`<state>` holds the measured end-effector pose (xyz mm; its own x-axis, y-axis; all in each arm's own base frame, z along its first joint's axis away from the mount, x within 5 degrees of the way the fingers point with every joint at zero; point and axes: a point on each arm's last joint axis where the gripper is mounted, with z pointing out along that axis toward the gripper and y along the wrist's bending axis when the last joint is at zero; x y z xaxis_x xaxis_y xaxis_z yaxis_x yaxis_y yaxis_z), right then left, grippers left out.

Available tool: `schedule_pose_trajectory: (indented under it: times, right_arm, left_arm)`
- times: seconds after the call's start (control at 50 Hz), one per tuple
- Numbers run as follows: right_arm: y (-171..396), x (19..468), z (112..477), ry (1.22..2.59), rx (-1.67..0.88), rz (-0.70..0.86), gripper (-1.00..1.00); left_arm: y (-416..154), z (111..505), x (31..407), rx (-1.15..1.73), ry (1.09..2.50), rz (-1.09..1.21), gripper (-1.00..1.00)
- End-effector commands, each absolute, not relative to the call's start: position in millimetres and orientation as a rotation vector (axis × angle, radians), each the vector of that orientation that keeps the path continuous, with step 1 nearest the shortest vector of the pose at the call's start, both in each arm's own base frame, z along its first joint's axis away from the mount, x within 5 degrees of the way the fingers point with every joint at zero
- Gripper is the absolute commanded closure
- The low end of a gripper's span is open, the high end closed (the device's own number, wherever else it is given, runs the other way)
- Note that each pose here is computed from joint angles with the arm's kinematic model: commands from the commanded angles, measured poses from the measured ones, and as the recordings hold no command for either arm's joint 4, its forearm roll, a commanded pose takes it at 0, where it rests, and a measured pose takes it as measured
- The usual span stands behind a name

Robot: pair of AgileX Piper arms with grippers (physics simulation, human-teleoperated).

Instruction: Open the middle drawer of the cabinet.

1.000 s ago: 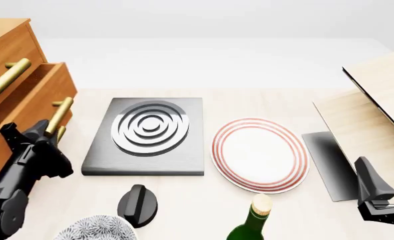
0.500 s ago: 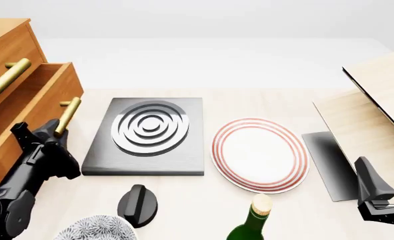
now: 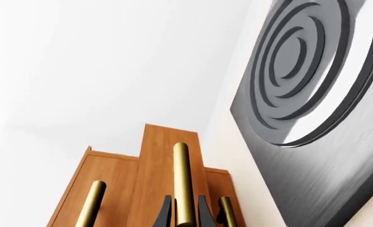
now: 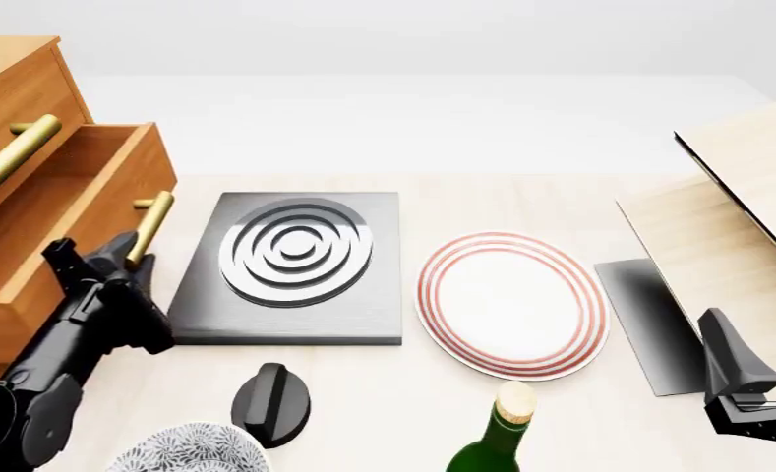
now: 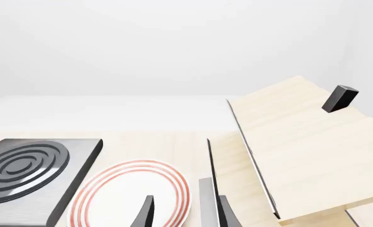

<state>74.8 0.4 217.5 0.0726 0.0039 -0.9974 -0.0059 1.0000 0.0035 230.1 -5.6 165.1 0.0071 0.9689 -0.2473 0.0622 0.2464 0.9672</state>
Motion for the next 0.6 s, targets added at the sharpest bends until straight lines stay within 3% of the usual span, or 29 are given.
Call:
schedule_pose_trajectory:
  times: [0.02, 0.46, 0.48, 0.6]
  right_arm:
    - [0.3, 70.2, 216.9, 1.495, 0.0, 0.006, -1.0]
    - [0.3, 70.2, 216.9, 1.494, 0.0, 0.007, -1.0]
    - [0.3, 70.2, 216.9, 1.494, 0.0, 0.007, -1.0]
    - [0.3, 70.2, 216.9, 1.494, 0.0, 0.006, -1.0]
  left_arm:
    - [-26.3, 160.2, 240.9, 1.111, 1.313, 0.898, 1.0]
    - [-19.8, 154.4, 242.3, 1.118, 1.346, 0.915, 1.0]
    - [-19.8, 153.8, 242.9, 1.118, 1.348, 0.914, -1.0]
    - [-18.5, 152.4, 244.1, 1.116, 1.356, 0.914, -1.0]
